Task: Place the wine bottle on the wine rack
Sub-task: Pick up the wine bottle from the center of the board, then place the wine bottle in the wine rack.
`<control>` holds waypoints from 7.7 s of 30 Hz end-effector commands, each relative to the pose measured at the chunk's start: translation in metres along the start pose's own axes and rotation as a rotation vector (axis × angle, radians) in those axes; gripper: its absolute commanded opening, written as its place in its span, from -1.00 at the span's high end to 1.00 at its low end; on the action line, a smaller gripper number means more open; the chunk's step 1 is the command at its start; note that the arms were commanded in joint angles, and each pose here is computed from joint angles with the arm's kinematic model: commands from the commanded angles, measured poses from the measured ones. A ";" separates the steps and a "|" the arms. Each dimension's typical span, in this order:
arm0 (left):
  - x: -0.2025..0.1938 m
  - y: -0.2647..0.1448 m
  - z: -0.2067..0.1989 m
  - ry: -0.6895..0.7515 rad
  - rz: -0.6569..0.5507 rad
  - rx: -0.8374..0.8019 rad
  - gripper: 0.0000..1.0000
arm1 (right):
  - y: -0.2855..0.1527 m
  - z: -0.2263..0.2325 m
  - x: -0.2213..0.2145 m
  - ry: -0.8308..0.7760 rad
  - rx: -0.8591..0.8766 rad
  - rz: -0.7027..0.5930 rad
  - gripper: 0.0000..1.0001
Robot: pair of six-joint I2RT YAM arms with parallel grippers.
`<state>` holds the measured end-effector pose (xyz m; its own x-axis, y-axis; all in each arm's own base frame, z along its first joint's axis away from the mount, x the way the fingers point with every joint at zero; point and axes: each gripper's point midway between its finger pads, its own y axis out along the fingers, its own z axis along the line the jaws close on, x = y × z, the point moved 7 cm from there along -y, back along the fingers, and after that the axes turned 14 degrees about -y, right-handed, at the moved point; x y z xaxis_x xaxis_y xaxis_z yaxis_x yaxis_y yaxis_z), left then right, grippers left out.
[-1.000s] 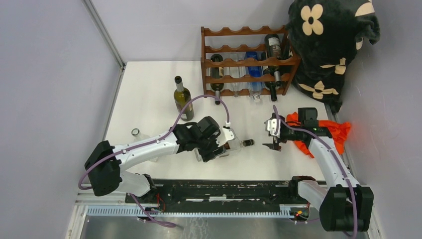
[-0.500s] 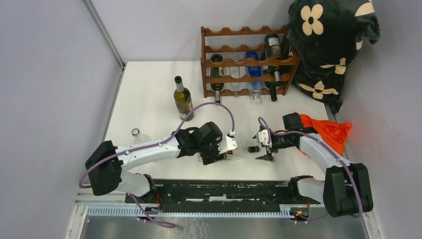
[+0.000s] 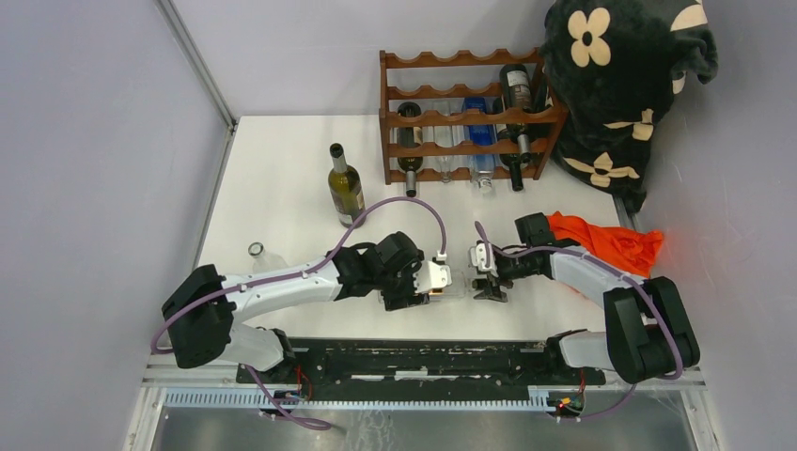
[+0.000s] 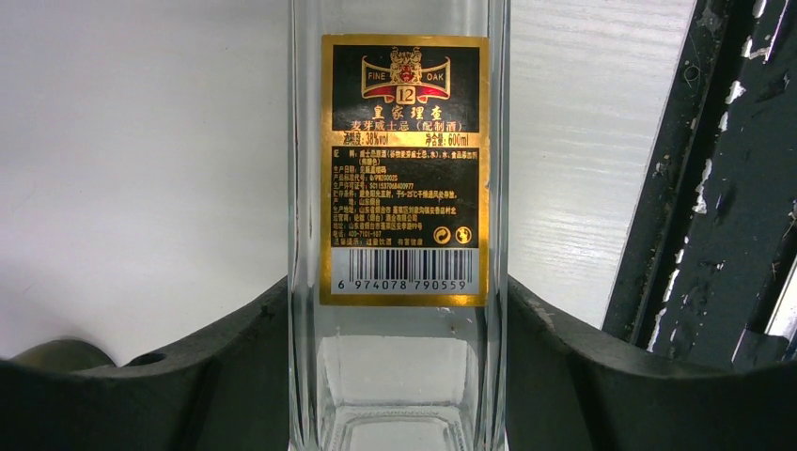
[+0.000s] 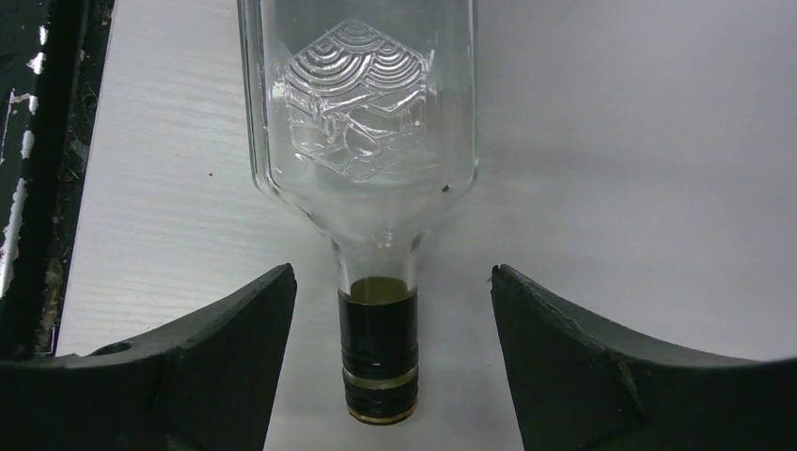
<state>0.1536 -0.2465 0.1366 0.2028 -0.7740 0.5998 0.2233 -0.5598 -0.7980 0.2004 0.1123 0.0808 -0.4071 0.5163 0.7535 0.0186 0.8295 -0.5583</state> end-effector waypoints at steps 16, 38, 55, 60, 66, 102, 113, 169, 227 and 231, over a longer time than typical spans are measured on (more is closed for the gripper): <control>0.034 0.004 0.006 0.072 -0.197 0.028 0.96 | 0.027 0.012 -0.010 0.003 0.092 0.070 -0.31; 0.027 -0.001 0.015 -0.013 -0.203 0.152 -0.37 | 0.028 -0.002 0.004 0.022 0.150 0.074 1.00; 0.065 -0.084 0.014 -0.131 -0.484 0.198 -1.00 | -0.012 -0.027 0.032 0.027 0.008 -0.063 1.00; 0.087 -0.132 0.010 -0.183 -0.603 0.176 -1.00 | -0.031 -0.034 0.039 0.047 -0.077 -0.111 1.00; 0.093 -0.160 0.007 -0.191 -0.623 0.164 -1.00 | -0.041 -0.038 0.040 0.075 -0.127 -0.138 1.00; 0.050 -0.108 -0.008 -0.328 -0.526 0.072 -1.00 | -0.070 -0.053 0.053 0.175 -0.359 -0.284 1.00; 0.016 -0.125 -0.004 -0.335 -0.545 0.193 -1.00 | -0.089 -0.057 0.065 0.163 -0.418 -0.287 1.00; 0.012 -0.146 -0.005 -0.332 -0.649 0.207 -1.00 | -0.170 -0.139 0.044 0.334 -1.066 -0.290 1.00; 0.006 -0.131 0.005 -0.332 -0.567 0.278 -1.00 | -0.122 -0.248 0.036 0.566 -1.513 -0.412 1.00; 0.006 -0.129 0.006 -0.322 -0.555 0.279 -1.00 | -0.118 -0.253 0.042 0.563 -1.525 -0.458 1.00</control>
<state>0.1264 -0.1755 0.2402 0.2826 -0.2538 0.9251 0.5844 -0.7192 -0.3758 0.3944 0.0878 0.1793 0.0524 0.0283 0.9982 0.9652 0.2551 -0.0579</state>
